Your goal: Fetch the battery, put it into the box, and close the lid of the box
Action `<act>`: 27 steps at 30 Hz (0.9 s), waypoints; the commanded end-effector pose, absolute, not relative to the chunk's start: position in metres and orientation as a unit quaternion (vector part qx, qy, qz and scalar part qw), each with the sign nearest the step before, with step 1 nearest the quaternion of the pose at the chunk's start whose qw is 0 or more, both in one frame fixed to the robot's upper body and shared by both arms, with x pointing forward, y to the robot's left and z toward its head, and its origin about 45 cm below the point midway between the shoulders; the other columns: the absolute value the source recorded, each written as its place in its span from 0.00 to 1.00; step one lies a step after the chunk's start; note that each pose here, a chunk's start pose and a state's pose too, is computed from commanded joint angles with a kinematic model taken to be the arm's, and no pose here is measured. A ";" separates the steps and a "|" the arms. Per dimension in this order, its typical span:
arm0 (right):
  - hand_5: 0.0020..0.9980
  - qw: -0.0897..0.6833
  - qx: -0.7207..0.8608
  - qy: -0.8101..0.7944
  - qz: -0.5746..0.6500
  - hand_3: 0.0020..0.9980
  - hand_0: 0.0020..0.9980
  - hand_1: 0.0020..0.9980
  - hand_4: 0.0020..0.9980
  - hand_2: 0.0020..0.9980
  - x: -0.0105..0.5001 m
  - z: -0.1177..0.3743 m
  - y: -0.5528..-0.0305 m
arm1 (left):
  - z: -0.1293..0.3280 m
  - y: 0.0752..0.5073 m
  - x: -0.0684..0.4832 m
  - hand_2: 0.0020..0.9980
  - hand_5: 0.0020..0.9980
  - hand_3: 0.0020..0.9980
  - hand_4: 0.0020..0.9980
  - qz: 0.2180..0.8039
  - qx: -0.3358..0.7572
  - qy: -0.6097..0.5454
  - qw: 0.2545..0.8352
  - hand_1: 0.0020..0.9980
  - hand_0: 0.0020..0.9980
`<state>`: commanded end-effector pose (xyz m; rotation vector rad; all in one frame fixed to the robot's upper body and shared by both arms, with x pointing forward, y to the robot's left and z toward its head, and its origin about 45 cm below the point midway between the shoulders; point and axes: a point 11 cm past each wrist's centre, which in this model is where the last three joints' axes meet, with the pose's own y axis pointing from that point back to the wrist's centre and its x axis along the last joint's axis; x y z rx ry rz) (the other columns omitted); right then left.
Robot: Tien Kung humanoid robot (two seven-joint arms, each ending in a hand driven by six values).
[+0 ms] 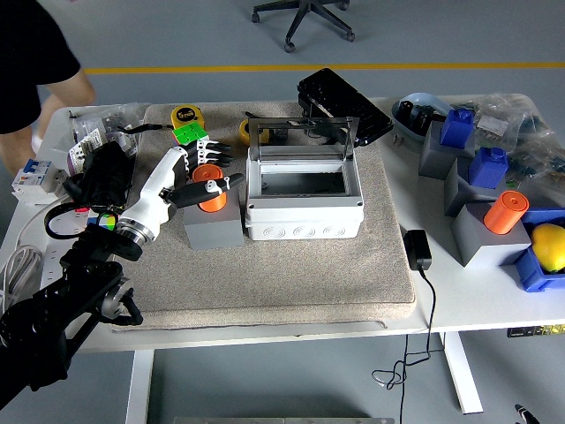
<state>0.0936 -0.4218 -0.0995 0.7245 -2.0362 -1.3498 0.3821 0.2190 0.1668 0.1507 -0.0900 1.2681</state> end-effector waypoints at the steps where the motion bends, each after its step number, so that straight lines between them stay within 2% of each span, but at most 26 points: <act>1: 0.45 0.293 0.272 -0.764 -0.507 0.54 0.66 0.64 0.88 0.65 0.093 -0.100 -0.422 | 0.166 0.219 0.382 0.61 0.18 0.61 1.00 0.591 0.072 -0.041 0.803 0.63 0.61; 4: 0.45 0.293 0.272 -0.764 -0.507 0.54 0.66 0.64 0.88 0.65 0.093 -0.100 -0.422 | 0.164 0.217 0.381 0.61 0.18 0.61 1.00 0.590 0.074 -0.035 0.803 0.63 0.61; 5: 0.45 0.292 0.271 -0.764 -0.507 0.54 0.66 0.64 0.88 0.65 0.093 -0.100 -0.421 | 0.163 0.217 0.381 0.60 0.13 0.59 1.00 0.590 0.073 -0.032 0.803 0.56 0.51; 10: 0.45 0.291 0.271 -0.764 -0.508 0.54 0.66 0.64 0.88 0.65 0.093 -0.100 -0.420 | 0.160 0.214 0.382 0.60 0.13 0.59 1.00 0.591 0.073 -0.018 0.803 0.56 0.51; 11: 0.45 0.291 0.271 -0.764 -0.508 0.54 0.66 0.64 0.88 0.65 0.093 -0.100 -0.420 | 0.160 0.214 0.382 0.59 0.04 0.58 0.99 0.591 0.073 -0.016 0.803 0.54 0.48; 16: 0.45 0.290 0.270 -0.764 -0.509 0.54 0.66 0.64 0.88 0.65 0.092 -0.101 -0.419 | 0.156 0.212 0.383 0.59 0.04 0.58 0.99 0.592 0.074 0.000 0.803 0.54 0.48; 17: 0.45 0.290 0.270 -0.764 -0.509 0.54 0.66 0.64 0.88 0.65 0.092 -0.101 -0.419 | 0.155 0.212 0.383 0.58 0.00 0.58 0.96 0.593 0.074 0.005 0.802 0.53 0.47; 27: 0.45 0.288 0.270 -0.764 -0.510 0.54 0.66 0.64 0.88 0.65 0.093 -0.101 -0.419 | 0.155 0.208 0.387 0.55 0.00 0.56 0.98 0.597 0.069 0.015 0.799 0.49 0.45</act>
